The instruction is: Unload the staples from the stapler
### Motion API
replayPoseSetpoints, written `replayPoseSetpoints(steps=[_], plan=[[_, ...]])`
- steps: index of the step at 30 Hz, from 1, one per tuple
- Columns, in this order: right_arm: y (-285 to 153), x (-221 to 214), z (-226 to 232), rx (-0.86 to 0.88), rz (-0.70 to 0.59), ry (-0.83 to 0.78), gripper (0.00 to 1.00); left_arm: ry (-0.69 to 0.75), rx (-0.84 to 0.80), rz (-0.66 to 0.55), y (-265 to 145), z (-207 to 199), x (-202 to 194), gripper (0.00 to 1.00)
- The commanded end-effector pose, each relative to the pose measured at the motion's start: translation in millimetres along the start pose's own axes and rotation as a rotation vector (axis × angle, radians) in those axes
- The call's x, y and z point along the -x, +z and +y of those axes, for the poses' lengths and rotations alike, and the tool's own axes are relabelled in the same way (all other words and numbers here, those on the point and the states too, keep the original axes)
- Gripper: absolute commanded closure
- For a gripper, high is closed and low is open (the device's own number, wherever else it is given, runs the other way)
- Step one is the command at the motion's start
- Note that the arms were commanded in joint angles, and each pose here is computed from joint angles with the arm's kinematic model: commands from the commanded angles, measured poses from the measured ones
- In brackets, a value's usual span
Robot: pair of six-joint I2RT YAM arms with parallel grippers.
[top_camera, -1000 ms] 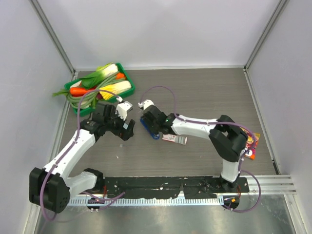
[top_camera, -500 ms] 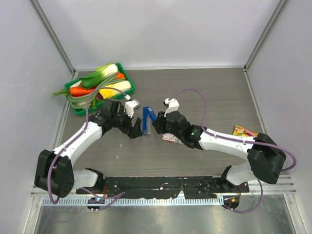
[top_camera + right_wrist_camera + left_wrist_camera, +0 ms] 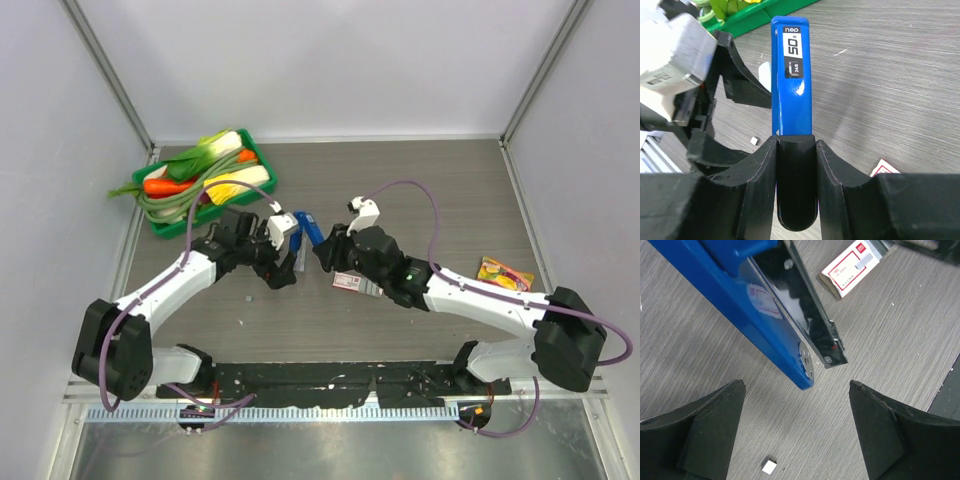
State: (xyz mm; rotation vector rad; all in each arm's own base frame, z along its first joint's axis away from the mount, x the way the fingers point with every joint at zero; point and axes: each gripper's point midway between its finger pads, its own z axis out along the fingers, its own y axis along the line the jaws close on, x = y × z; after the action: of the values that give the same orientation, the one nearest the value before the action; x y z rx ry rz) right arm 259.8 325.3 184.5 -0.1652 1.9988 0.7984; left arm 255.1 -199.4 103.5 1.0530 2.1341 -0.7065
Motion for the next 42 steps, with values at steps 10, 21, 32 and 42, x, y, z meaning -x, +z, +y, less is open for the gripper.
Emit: replayPoseSetpoints(steps=[10,21,32,42], plan=[[-21,33,35,0.148,-0.083,0.111,0.99,0.096,0.006,-0.058,5,5,14,0.40],[-34,6,25,0.144,0.015,0.129,0.99,0.194,0.142,-0.016,14,24,4,0.76],[-64,-13,15,0.168,0.078,0.078,0.99,0.447,0.461,0.036,25,59,4,0.98],[-87,-42,-9,0.122,0.191,-0.008,0.99,0.645,0.611,0.069,33,63,4,1.00]])
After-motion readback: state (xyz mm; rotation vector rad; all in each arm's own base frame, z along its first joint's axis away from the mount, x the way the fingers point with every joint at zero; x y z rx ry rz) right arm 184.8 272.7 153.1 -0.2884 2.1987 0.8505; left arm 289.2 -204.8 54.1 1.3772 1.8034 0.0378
